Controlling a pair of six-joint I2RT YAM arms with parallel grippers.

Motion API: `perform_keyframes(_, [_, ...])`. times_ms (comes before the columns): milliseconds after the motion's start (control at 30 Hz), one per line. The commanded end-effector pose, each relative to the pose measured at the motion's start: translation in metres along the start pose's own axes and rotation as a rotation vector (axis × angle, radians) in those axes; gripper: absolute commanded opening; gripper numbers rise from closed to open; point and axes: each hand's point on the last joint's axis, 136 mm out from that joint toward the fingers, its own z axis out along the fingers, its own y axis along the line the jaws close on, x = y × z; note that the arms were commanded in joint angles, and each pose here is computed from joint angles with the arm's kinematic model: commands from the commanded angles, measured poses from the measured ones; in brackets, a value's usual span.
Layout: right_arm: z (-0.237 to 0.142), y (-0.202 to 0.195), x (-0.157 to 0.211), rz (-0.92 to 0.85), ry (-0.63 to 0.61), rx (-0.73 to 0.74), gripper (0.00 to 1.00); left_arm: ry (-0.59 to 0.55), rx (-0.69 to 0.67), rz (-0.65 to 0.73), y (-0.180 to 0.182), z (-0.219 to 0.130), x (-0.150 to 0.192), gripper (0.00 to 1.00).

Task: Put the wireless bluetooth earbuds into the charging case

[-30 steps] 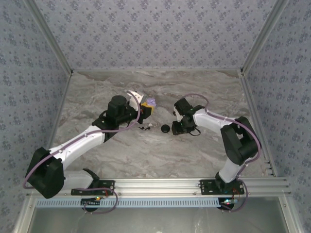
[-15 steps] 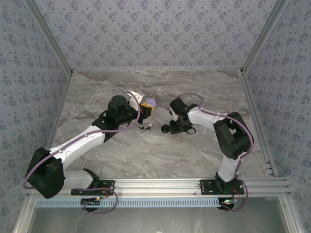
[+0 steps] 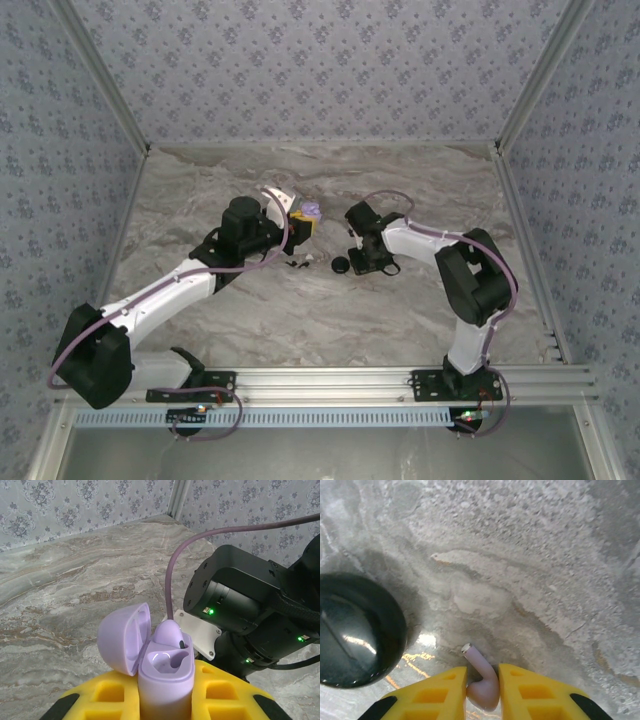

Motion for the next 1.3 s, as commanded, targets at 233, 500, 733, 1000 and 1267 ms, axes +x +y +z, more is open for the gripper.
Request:
perform_keyframes(233, [0.011, -0.026, -0.028, 0.029, 0.021, 0.077, 0.21, -0.055, 0.003, 0.032, -0.006, -0.009, -0.021, 0.10])
perform_keyframes(500, [0.023, -0.030, -0.047, 0.031, 0.040, 0.020, 0.22, -0.049, 0.000, 0.027, -0.005, -0.007, -0.018, 0.10])
perform_keyframes(733, [0.017, -0.027, -0.051, 0.037, 0.036, -0.016, 0.33, -0.045, 0.000, 0.024, -0.004, -0.006, -0.017, 0.10])
perform_keyframes(1000, [-0.006, -0.022, -0.061, 0.036, -0.010, -0.045, 0.36, -0.047, 0.002, 0.025, -0.005, -0.007, -0.018, 0.10])
perform_keyframes(1267, [-0.018, -0.006, -0.061, -0.004, -0.028, -0.094, 0.35, -0.047, 0.002, 0.028, -0.005, -0.008, -0.018, 0.10])
